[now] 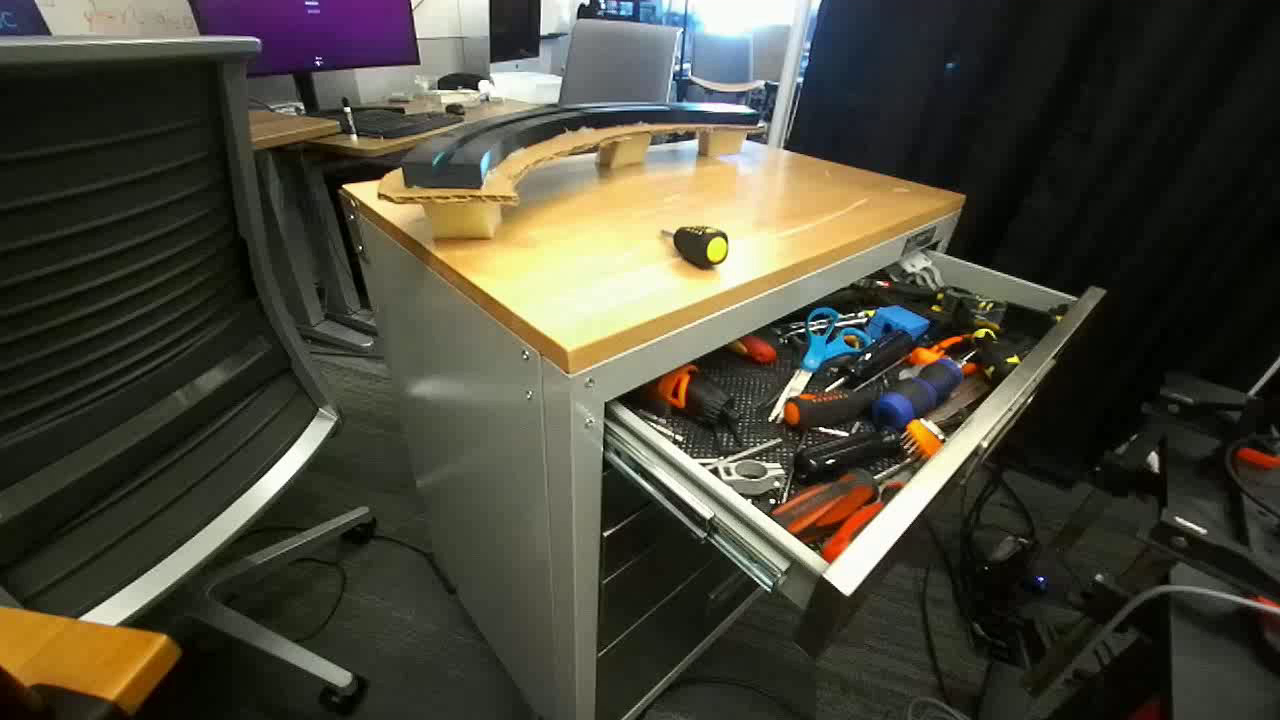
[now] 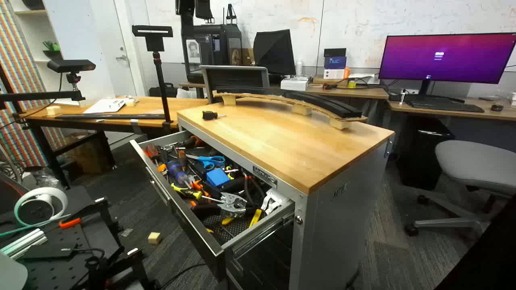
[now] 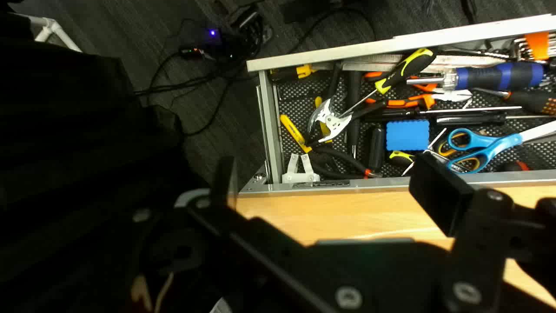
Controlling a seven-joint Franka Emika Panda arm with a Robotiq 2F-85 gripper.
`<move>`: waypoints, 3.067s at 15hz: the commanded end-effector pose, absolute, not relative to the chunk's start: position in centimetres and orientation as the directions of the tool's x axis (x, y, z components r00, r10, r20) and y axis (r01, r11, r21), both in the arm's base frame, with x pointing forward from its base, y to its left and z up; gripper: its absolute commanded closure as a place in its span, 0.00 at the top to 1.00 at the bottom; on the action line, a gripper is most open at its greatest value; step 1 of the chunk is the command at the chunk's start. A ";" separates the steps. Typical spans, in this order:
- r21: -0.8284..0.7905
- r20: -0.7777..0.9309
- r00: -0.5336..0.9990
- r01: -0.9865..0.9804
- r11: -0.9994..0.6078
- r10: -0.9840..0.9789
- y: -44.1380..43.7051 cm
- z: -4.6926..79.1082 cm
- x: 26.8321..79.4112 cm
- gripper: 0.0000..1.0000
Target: Pick up the screwdriver and put it in the open drawer
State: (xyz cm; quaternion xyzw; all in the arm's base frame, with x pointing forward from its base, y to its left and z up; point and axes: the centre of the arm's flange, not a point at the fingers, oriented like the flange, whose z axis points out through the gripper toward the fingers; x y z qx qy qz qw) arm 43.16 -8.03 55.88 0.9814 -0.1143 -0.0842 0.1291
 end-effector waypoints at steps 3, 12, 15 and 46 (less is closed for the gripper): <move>0.272 -0.124 0.961 -0.206 -0.940 -0.246 -8.0 56.4 43.2 1.00; 0.322 -0.115 0.966 -0.186 -0.928 -0.233 -8.8 56.2 43.4 1.00; 0.317 -0.137 0.960 -0.190 -0.929 -0.244 -8.7 55.6 43.4 1.00; -0.087 0.104 0.993 0.067 -0.994 0.058 4.1 38.0 56.3 1.00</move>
